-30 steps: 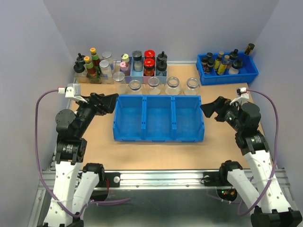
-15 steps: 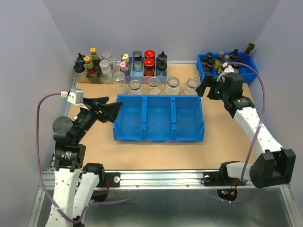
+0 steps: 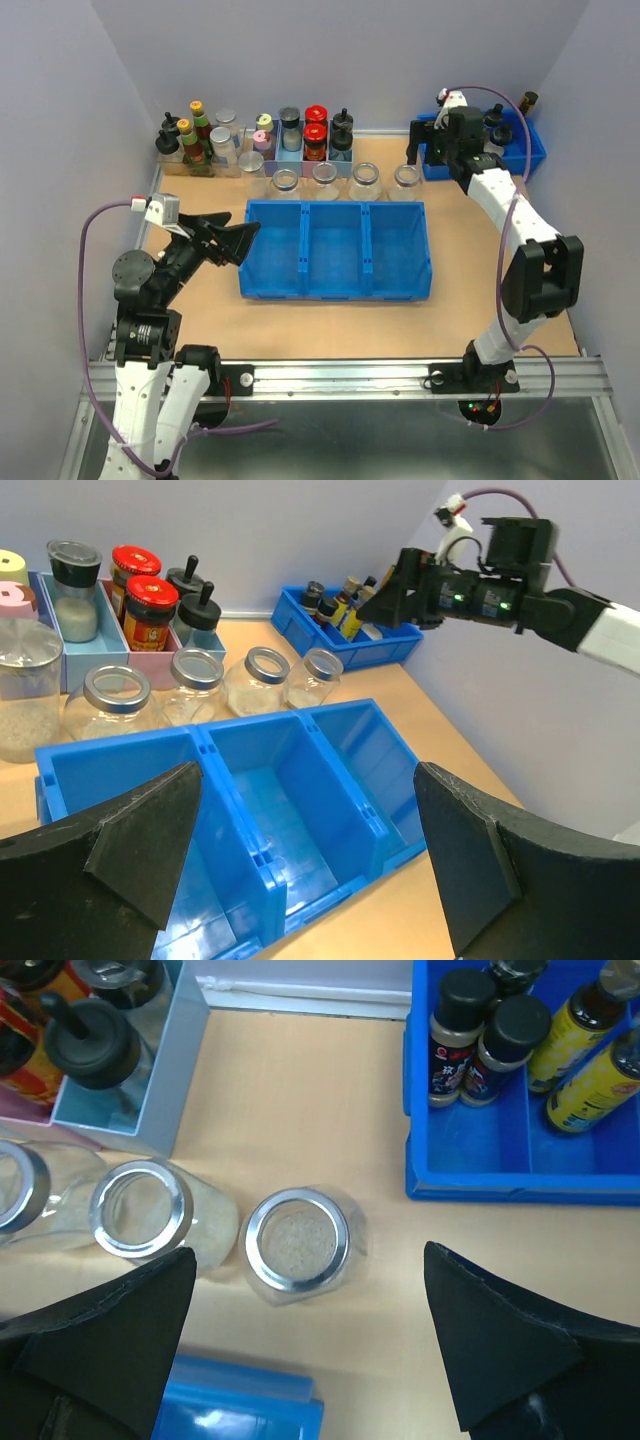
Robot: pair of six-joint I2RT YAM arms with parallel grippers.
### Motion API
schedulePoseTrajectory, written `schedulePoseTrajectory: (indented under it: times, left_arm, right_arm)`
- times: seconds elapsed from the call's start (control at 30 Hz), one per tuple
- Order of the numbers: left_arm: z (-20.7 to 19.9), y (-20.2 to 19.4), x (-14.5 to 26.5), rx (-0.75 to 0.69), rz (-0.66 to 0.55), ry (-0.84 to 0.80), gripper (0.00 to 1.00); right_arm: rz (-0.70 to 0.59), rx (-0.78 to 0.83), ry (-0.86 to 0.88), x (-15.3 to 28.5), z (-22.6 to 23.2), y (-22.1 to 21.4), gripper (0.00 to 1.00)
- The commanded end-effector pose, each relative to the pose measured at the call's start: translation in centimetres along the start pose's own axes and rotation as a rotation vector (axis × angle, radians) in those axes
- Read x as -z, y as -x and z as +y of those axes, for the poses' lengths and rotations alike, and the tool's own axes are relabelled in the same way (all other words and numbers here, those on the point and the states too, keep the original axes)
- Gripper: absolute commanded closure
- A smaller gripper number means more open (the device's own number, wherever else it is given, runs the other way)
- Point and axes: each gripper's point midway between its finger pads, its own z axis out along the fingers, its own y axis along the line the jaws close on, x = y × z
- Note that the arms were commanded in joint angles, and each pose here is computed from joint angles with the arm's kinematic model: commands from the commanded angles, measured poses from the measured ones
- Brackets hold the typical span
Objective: Organize the condiment bottles
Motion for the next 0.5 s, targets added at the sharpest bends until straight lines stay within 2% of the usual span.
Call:
schedulePoseTrajectory:
  times: [0.0, 0.2, 0.47]
  left_arm:
    - [-0.1, -0.1, 0.4, -0.018, -0.014, -0.004, 0.01]
    - [0.2, -0.7, 0.8, -0.005, 0.006, 0.016, 0.01]
    - [0.7, -1.3, 0.8, -0.004, 0.019, 0.031, 0.01]
  right_arm:
    - [-0.037, 0.029, 0.057, -2.3, 1.3, 2.7, 0.0]
    - [0.019, 0.009, 0.07, -5.8, 1.6, 1.6, 0.0]
    - [0.134, 0.001, 0.064, -8.7, 1.4, -3.3, 0.0]
